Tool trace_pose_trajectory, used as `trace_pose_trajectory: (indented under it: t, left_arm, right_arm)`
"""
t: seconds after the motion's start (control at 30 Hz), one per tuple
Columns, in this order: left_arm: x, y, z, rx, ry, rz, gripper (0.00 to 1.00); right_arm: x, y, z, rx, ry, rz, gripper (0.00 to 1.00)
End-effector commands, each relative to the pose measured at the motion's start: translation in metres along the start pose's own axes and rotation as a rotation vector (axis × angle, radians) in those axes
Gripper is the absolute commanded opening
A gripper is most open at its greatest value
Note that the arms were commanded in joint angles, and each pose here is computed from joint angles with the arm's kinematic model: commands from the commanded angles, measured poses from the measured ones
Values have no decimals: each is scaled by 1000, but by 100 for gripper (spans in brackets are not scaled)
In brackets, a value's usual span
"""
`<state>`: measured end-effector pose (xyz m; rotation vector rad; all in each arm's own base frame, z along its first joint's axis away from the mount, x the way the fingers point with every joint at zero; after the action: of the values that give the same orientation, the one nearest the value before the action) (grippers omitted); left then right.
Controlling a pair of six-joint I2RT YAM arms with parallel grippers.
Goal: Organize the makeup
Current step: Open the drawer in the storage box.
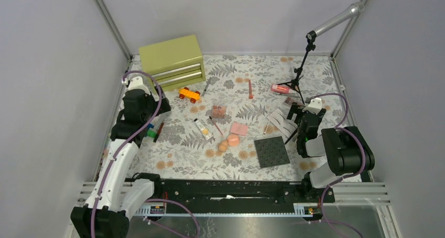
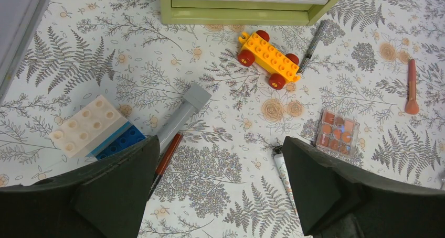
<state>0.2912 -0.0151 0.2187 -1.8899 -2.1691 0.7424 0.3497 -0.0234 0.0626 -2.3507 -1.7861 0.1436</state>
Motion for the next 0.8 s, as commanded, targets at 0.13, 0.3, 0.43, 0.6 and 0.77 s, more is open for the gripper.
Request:
trace_pose_trajectory:
  t: [0.13, 0.3, 0.43, 0.6, 0.77]
  left_arm:
    - [-1, -4, -21, -70, -15, -3, 99]
    - [0, -3, -18, -64, -9, -6, 99]
    - [1, -6, -21, -76, -9, -9, 99]
    - [2, -5, -19, -72, -9, -14, 99]
    - [1, -4, -19, -66, -9, -14, 99]
  right_arm:
    - [3, 3, -15, -59, 21, -13, 99]
    - [4, 3, -15, -60, 24, -14, 99]
    - [5, -3, -17, -82, 24, -35, 99]
    - [12, -22, -35, -133, -2, -122, 99]
    - [4, -28, -62, -49, 75, -36, 99]
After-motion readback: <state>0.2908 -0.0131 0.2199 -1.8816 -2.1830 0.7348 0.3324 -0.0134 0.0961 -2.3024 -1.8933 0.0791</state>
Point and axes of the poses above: each gripper's point midway between its finger pads, its own y axis out along the fingers, its own x axis along the line the jaws close on, z = x × y, the point moved 1 cm from there along -y, back along the fingers, and after that the axes turned 2 degrees about y, right-handed, at the moved point
